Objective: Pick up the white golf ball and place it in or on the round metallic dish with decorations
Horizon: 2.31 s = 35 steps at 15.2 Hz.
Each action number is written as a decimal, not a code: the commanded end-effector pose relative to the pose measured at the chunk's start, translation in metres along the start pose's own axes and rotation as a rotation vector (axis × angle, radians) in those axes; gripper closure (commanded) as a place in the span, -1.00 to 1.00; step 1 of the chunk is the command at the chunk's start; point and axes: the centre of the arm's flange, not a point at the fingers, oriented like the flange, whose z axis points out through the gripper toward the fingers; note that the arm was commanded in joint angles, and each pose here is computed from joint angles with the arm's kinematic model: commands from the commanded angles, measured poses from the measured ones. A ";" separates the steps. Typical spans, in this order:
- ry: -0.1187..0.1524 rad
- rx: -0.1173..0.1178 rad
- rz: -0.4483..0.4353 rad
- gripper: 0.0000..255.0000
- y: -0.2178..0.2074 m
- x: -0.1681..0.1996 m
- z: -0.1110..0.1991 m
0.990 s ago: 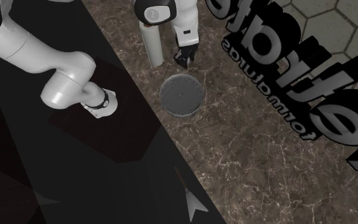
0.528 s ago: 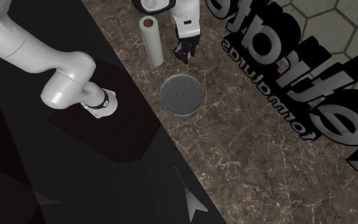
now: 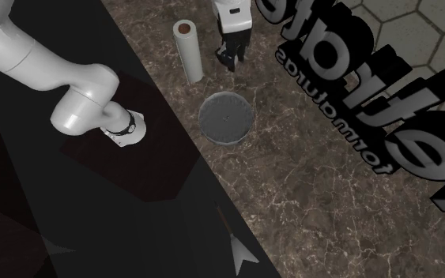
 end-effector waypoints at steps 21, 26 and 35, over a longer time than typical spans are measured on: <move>0.000 0.000 0.000 1.00 0.144 0.083 -0.003; 0.000 0.000 0.000 1.00 0.142 0.078 0.023; 0.000 0.000 0.000 1.00 0.140 0.071 0.058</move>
